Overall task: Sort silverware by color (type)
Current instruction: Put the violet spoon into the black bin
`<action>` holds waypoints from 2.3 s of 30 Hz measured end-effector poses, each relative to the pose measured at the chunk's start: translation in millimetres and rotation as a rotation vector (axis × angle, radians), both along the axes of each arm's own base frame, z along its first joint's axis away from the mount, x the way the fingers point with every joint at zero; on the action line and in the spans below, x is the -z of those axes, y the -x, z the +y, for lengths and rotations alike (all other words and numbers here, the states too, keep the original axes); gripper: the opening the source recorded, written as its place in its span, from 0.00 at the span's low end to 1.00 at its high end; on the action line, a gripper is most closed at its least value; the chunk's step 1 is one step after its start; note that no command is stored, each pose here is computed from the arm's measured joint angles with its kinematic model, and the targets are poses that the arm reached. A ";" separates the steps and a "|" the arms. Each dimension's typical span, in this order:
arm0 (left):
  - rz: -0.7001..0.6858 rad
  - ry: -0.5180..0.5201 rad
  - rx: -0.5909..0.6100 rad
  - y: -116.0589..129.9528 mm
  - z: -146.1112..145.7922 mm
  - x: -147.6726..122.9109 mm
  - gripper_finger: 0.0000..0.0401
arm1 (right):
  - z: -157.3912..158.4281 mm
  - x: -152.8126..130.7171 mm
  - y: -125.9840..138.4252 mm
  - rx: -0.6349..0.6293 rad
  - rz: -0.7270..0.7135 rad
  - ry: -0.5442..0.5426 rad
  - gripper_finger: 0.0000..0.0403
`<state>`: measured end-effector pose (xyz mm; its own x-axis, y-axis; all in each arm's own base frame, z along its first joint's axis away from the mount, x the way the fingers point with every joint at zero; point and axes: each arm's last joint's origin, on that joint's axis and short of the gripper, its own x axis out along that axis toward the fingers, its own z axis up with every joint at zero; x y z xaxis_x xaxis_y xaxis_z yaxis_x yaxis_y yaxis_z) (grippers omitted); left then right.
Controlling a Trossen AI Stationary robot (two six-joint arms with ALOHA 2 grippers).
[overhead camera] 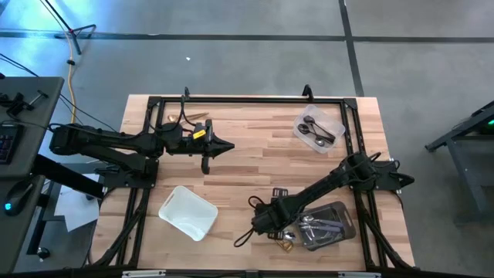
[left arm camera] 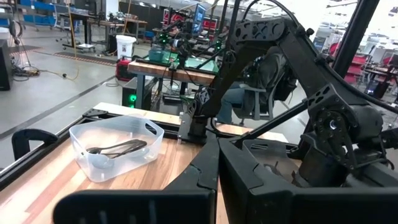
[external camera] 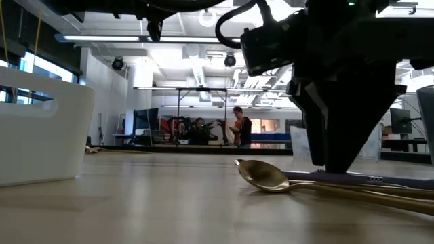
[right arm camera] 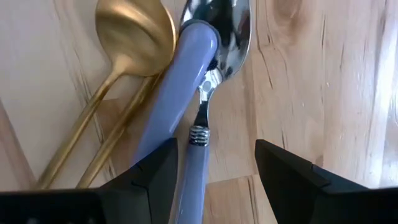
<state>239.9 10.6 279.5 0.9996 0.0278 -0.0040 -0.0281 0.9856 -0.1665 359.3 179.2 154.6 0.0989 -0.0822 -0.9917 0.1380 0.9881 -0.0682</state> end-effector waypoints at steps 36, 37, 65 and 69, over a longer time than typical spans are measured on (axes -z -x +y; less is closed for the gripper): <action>0.000 -0.022 0.000 0.0 0.0 0.0 0.00 | -81.5 0.8 -31.6 -0.358 0.030 0.091 0.49; 0.000 -0.022 0.000 0.1 0.0 -0.1 0.00 | -84.4 0.8 -32.6 -0.387 0.033 0.079 0.49; -0.184 -0.084 -0.012 26.0 -1.1 -32.5 0.00 | -105.5 1.0 -38.6 -0.652 0.034 -0.031 0.49; -0.210 -0.084 -0.020 31.6 -1.1 -37.6 0.00 | -106.0 0.9 -39.1 -0.658 0.030 -0.027 0.49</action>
